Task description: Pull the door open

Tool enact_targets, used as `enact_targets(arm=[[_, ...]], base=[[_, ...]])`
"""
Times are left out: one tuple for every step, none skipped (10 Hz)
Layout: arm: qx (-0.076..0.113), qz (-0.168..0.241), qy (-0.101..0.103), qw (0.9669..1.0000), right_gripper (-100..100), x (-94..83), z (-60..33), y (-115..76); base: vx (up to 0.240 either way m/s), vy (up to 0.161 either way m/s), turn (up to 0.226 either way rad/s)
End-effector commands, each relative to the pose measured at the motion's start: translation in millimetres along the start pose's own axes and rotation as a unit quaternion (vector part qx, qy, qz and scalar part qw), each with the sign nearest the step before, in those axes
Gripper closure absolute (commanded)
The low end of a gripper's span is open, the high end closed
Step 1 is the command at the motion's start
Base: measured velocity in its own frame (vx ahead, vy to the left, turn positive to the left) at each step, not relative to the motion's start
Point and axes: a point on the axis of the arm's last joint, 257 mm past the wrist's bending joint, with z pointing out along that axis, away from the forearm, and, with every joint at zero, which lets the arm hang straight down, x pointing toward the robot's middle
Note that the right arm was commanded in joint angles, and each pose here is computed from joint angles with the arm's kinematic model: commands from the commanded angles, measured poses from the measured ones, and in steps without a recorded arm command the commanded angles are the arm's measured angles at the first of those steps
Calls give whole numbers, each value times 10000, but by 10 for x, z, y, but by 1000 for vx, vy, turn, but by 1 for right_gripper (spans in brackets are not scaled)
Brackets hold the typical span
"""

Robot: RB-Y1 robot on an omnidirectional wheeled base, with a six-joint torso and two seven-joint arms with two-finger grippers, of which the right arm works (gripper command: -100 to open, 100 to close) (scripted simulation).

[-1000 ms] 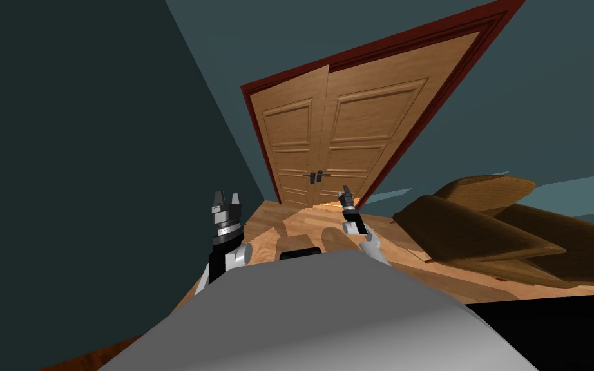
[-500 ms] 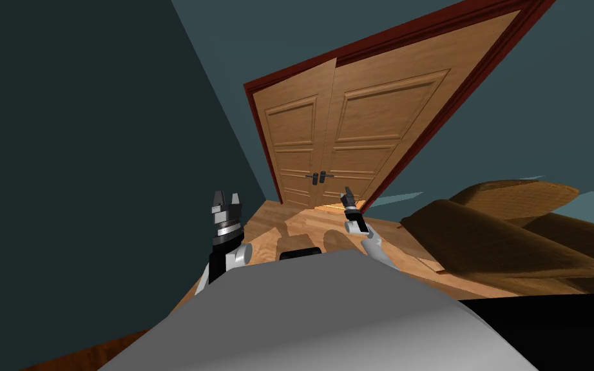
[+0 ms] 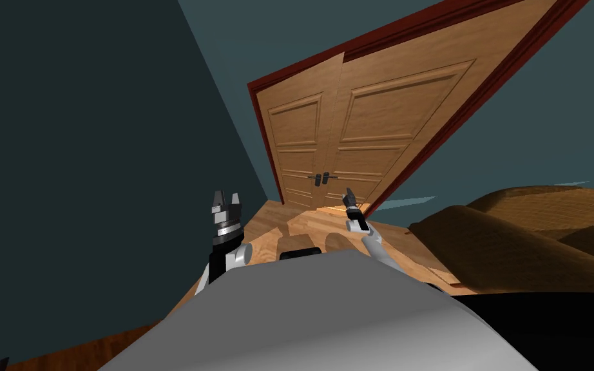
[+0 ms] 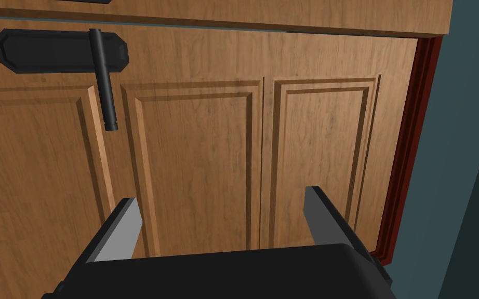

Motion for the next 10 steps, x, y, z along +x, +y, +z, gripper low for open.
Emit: enact_targets(arm=[[126,-25,-105,9999,-100,-172,16,-103],[184,-31,-119,9998,-100,-187,-6,-155],[219,-41,-181,9996,-100,-275,34,-183],[284,-48,-198,9994,-100,-292,8,-241],[341,-58,-269,9990,-100,-388,37,-287],[383,-62,-281,9989,-100,-400,19,-323],[457,-71,-359,9983,-100,-500,37,-383],[561,-81,-447,9974,-100,-607,36,-465],[615,-84,-524,9967,-100,-700,56,-504],[693,-86,-610,9957,-100,-802,62,-562]], base=[[79,-10,137],[64,-9,27],[66,-4,58],[49,-6,36],[52,-2,62],[41,-5,50],[53,-2,63],[85,-11,101],[94,-17,152],[100,-13,123]])
